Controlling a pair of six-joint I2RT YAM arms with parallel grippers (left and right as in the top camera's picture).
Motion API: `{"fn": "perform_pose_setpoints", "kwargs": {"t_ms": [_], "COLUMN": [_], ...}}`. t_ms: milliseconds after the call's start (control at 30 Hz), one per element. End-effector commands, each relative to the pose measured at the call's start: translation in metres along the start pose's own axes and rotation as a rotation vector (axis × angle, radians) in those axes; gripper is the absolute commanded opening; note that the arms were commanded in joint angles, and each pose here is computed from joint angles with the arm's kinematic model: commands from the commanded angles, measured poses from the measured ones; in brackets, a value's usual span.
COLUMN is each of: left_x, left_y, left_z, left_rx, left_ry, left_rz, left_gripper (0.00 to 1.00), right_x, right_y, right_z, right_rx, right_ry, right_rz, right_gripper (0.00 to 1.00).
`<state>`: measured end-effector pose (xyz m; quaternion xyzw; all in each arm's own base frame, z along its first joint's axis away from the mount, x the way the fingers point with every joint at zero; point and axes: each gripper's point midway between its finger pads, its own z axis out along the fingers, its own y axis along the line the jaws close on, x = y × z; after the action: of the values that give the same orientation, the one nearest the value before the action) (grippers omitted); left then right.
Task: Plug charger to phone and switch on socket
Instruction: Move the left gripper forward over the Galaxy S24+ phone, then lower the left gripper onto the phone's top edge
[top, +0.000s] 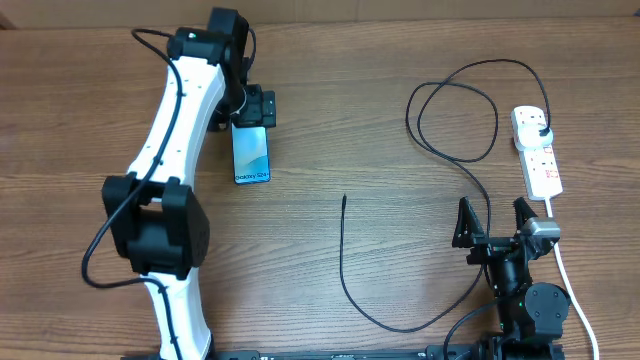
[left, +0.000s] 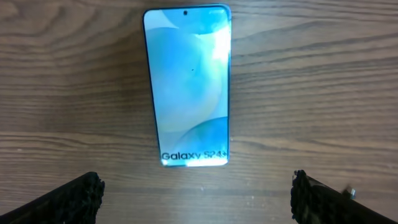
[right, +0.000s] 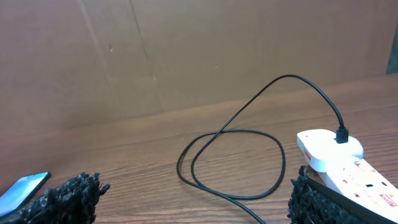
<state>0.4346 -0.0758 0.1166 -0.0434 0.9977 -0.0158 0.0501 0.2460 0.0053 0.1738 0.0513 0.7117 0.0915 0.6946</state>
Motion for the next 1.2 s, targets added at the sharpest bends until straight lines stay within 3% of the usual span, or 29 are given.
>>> {"fn": "perform_pose_setpoints", "kwargs": {"t_ms": [0, 133, 200, 233, 267, 300, 333, 567, 1167], "left_x": [-0.009, -0.015, -0.016, -0.017, -0.017, -0.017, -0.017, -0.018, -0.003], "left_y": [0.002, -0.001, -0.001, -0.002, -0.002, -0.001, -0.002, -0.002, 0.004], "left_z": [0.005, 0.005, 0.005, 0.005, 0.005, 0.005, 0.005, 0.007, 0.033], "left_rx": [-0.012, 0.001, 0.003, 0.004, 0.004, 0.004, 0.004, 0.005, -0.030], "left_ry": [-0.017, -0.038, -0.045, -0.047, -0.047, -0.048, -0.048, -0.050, 0.026], "left_rz": [-0.043, -0.042, -0.042, -0.043, -0.044, -0.047, -0.053, -0.121, -0.080], "left_gripper": [1.00, 1.00, 0.39, 0.24, 0.24, 0.54, 1.00, 1.00, 1.00], "right_x": [0.002, 0.002, 0.002, 0.002, 0.002, 0.002, 0.002, 0.002, 0.002], "right_y": [-0.001, -0.001, -0.001, -0.001, -0.001, -0.001, -0.001, -0.001, -0.001], "right_z": [0.000, 0.000, 0.000, 0.000, 0.000, 0.000, 0.000, 0.000, 0.000], "right_rx": [0.005, 0.005, 0.005, 0.005, 0.005, 0.005, 0.005, 0.005, 0.005], "right_ry": [-0.003, -0.003, -0.003, -0.003, -0.003, -0.003, -0.003, -0.003, -0.003], "right_rz": [-0.004, -0.004, -0.004, -0.004, -0.004, -0.004, -0.004, -0.004, -0.004], "right_gripper": [1.00, 1.00, 1.00, 1.00, 1.00, 1.00, 1.00, 1.00, 1.00]}}
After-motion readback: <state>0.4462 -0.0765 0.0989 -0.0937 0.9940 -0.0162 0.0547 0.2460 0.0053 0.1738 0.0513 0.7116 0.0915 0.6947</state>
